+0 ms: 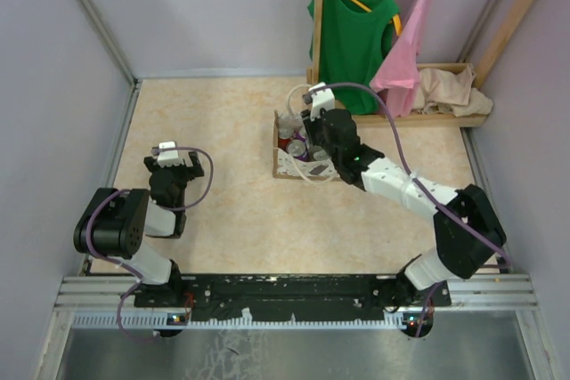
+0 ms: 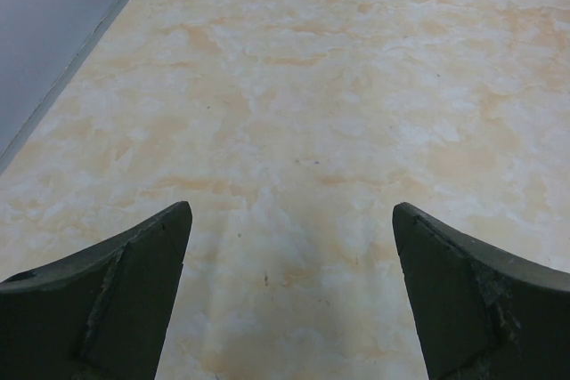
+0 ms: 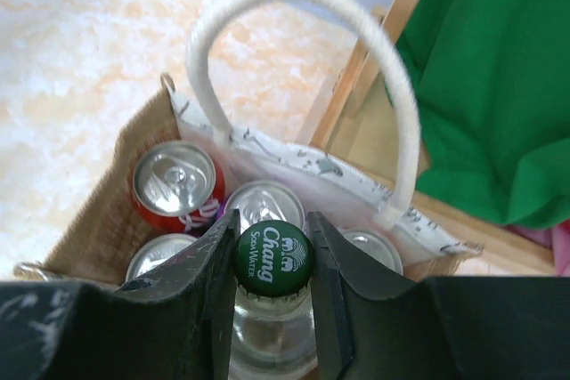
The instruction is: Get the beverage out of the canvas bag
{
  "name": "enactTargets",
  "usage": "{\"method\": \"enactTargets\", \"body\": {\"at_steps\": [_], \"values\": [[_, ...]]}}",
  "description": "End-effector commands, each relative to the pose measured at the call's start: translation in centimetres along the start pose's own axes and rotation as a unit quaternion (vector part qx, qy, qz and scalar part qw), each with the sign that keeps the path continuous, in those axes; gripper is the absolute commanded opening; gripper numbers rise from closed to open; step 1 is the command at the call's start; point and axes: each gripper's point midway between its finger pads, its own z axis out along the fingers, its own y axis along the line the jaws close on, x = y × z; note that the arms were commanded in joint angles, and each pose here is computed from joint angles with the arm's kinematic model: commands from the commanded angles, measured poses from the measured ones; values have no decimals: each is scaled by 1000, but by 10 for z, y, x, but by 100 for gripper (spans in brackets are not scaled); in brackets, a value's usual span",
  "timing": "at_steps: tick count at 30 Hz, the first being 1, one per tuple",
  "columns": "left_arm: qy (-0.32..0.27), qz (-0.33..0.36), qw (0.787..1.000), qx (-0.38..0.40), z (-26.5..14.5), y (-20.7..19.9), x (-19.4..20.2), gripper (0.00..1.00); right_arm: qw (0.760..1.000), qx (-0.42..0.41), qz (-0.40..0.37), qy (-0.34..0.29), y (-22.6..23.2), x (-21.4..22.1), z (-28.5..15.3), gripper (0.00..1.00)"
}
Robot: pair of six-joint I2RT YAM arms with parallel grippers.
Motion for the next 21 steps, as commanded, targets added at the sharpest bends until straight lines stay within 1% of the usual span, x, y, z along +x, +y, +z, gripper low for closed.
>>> {"method": "enactTargets", "body": {"at_steps": [1,7,12,21], "values": [[-3,2,1000,-1,-1,1,0,100,981,22,38,-190,-17,-149,-19,0],[-3,2,1000,-1,-1,1,0,100,974,32,55,-216,-29,-185,-41,0],[-3,2,1000,-1,-1,0,0,100,966,56,53,-248,-46,-208,-70,0],[-2,2,1000,-2,-1,1,0,100,935,139,57,-322,-92,-235,-133,0]]}}
